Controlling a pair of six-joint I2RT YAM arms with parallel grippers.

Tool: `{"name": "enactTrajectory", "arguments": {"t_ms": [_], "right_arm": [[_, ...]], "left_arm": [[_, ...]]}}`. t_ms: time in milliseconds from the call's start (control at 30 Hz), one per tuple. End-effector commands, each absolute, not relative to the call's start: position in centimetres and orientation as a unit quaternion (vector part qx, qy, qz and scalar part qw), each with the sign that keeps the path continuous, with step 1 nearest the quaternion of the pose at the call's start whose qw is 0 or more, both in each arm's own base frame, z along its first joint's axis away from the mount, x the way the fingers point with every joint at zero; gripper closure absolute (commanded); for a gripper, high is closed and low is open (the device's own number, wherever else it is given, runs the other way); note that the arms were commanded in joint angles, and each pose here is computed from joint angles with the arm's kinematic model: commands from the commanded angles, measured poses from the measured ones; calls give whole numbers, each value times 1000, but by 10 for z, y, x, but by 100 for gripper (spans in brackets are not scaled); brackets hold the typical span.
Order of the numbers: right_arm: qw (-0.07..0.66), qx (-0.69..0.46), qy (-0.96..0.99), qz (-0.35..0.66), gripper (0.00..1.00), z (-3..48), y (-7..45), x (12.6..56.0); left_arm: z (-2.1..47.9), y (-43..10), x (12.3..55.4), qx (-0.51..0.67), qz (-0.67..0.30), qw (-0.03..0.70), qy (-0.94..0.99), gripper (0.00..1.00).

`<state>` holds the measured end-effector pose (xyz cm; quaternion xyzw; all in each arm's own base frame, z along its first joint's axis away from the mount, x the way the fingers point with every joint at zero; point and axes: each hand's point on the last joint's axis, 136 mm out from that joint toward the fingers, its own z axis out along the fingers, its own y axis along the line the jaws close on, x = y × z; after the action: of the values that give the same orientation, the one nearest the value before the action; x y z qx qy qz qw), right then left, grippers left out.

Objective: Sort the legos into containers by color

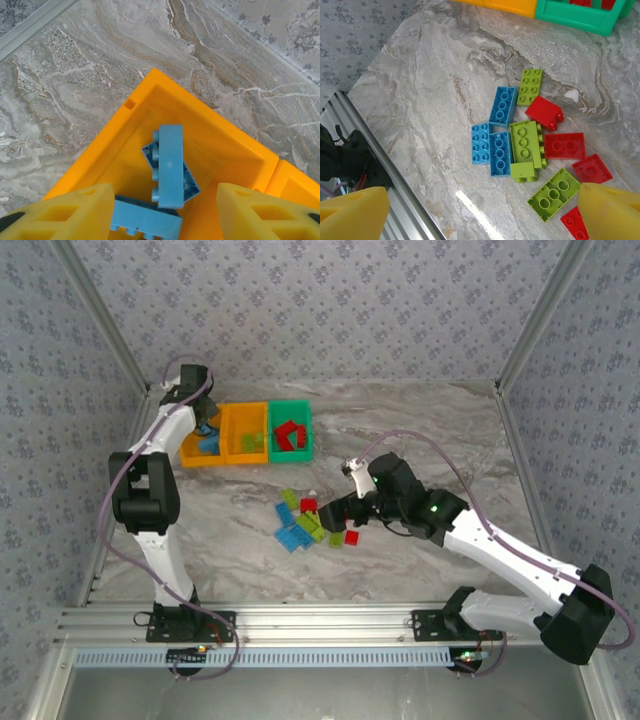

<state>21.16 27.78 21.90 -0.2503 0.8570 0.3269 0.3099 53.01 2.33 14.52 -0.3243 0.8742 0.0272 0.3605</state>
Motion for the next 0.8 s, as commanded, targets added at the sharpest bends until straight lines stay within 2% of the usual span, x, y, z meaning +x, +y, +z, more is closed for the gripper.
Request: {"name": "enactTrajectory", "arguments": {"t_ms": [0,167,300,400,467,600,767], "right_arm": [[316,-233,866,309,1,212,270,217],[322,-212,886,259,2,196,268,238],[304,-220,894,247,5,179,282,249],[286,-221,904,230,13,162,295,263],[274,-215,914,208,20,150,302,275],[252,-214,926,184,23,132,328,298],[228,-211,938,150,27,98,362,324]], "left_arm": [[181,17,510,-323,-1,370,871,46],[238,-25,446,-284,-68,416,861,48],[276,-73,385,-168,-80,449,874,50],[289,-101,336,-60,-77,449,888,50],[286,-117,303,20,-88,432,897,49],[273,-132,251,136,-125,391,902,38],[243,-116,225,199,-84,358,908,29]]}}
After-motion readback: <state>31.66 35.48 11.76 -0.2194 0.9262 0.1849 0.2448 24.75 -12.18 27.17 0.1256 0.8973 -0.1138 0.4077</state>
